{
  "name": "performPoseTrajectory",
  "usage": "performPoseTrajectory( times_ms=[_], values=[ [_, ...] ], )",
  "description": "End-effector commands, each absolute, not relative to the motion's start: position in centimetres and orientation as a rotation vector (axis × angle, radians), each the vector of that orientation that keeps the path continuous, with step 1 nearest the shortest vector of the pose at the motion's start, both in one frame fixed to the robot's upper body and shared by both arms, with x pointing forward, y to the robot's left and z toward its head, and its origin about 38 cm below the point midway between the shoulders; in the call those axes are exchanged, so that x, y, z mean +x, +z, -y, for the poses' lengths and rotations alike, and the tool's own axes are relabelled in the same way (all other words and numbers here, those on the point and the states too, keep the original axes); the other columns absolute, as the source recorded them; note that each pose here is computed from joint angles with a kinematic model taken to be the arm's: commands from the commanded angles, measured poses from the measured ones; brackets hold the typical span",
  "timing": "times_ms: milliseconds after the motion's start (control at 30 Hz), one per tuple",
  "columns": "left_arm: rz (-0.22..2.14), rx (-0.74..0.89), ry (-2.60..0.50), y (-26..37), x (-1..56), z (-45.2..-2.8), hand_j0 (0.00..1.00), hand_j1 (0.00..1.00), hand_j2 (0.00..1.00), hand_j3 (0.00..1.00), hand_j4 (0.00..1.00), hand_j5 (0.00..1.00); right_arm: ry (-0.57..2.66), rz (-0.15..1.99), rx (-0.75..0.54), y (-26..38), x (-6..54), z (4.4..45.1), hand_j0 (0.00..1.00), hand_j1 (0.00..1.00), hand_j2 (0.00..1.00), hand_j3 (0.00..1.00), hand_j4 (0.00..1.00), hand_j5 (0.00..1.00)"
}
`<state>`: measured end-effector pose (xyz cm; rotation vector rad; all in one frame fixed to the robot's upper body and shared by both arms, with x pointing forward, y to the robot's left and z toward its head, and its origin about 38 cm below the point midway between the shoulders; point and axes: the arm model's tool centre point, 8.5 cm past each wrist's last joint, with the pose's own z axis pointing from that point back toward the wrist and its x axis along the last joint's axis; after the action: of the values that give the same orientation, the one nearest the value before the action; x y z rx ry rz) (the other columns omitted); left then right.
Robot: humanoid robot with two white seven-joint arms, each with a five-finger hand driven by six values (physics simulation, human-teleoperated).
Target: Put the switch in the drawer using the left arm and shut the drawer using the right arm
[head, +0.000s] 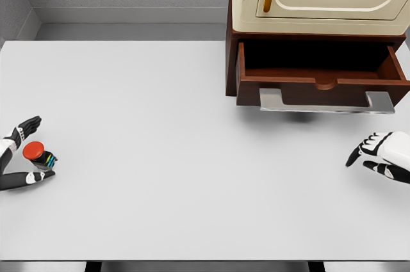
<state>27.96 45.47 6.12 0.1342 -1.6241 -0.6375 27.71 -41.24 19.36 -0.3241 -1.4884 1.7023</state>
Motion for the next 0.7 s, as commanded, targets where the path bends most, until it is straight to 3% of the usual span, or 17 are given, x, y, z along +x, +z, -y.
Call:
performPoseTrajectory(
  times_ms=[0, 167, 400, 633, 667],
  values=[
    [1.612, 0.138, -0.629, 5.9, 27.8, -45.9, 1.0, 1.0, 1.0, 1.0, 1.0, 1.0, 1.698, 1.49, -0.323, 19.4, 27.7, 41.3, 0.52, 0.52, 0.52, 0.52, 0.52, 0.52],
    [1.606, 0.144, -0.646, 6.4, 27.8, -46.4, 0.97, 0.97, 0.97, 0.97, 0.97, 0.97, 1.699, 1.497, -0.331, 19.7, 27.9, 41.2, 0.52, 0.52, 0.52, 0.52, 0.52, 0.52],
    [1.591, 0.131, -0.658, 5.9, 27.6, -46.1, 0.79, 0.79, 0.79, 0.79, 0.79, 0.79, 1.7, 1.495, -0.332, 19.7, 28.0, 41.3, 0.52, 0.52, 0.52, 0.52, 0.52, 0.52],
    [1.56, 0.119, -0.681, 5.3, 27.4, -46.0, 0.79, 0.79, 0.79, 0.79, 0.79, 0.79, 1.701, 1.495, -0.328, 19.6, 27.9, 41.2, 0.52, 0.52, 0.52, 0.52, 0.52, 0.52],
    [1.559, 0.12, -0.68, 5.3, 27.4, -46.1, 0.73, 0.73, 0.73, 0.73, 0.73, 0.73, 1.701, 1.495, -0.328, 19.6, 27.9, 41.2, 0.52, 0.52, 0.52, 0.52, 0.52, 0.52]
  ],
)
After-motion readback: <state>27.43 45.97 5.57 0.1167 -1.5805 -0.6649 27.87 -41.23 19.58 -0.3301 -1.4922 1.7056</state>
